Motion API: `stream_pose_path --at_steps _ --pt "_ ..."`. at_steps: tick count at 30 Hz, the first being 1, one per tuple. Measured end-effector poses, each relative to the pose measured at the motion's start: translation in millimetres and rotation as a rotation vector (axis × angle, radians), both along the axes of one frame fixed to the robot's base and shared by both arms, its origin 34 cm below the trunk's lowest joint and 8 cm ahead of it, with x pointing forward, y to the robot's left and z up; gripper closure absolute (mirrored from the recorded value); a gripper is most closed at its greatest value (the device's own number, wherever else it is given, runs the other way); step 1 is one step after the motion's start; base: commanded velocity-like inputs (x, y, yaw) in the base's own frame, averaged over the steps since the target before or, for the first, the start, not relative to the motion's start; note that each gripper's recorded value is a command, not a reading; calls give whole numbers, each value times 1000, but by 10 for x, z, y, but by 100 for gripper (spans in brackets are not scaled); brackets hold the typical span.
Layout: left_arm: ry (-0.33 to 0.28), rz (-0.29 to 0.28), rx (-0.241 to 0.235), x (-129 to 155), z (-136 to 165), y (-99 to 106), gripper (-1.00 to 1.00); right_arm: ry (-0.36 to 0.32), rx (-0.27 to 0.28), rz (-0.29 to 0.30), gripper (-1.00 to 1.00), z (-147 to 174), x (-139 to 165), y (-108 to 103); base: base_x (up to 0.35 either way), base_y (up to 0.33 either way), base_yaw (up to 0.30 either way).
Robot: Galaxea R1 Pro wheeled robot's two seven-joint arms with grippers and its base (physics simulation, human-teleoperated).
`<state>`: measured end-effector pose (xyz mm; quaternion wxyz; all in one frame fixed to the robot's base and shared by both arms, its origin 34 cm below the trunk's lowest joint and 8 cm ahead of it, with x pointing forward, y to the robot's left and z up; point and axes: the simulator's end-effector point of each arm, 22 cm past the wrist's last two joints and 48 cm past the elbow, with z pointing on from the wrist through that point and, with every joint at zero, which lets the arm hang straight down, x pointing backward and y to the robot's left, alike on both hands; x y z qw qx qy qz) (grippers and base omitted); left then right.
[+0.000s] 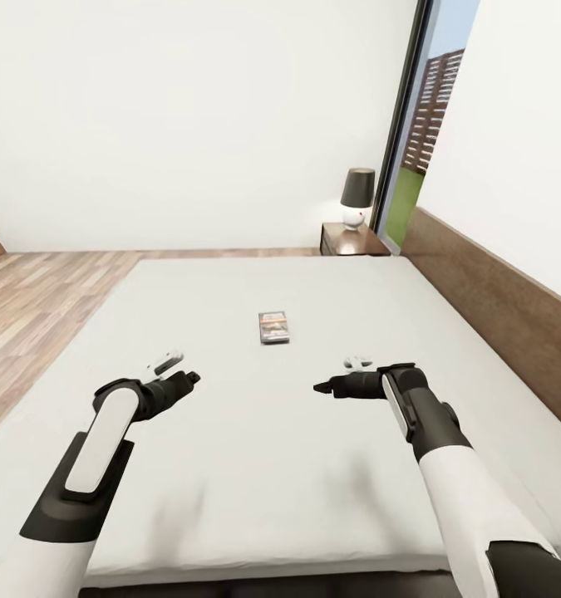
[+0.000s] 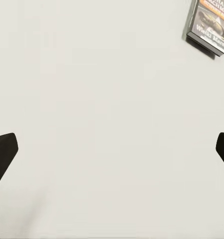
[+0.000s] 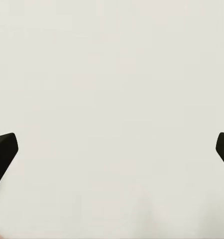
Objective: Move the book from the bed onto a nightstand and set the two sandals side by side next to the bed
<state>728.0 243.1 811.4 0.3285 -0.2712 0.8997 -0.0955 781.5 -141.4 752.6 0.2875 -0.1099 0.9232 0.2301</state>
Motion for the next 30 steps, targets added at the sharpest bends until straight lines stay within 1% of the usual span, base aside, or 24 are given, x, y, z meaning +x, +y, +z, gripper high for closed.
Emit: stream_pose_path --at_steps 17,25,30 --pt "35 4 8 -40 -195 48 -100 91 2 4 -100 -321 -43 23 0 0 0" --pt "53 -5 7 -65 -296 38 -100 132 3 7 -100 -470 -74 33 0 0 0" --pt "100 -7 5 -122 -498 44 -100 141 -1 11 -100 -544 -82 39 0 0 0"
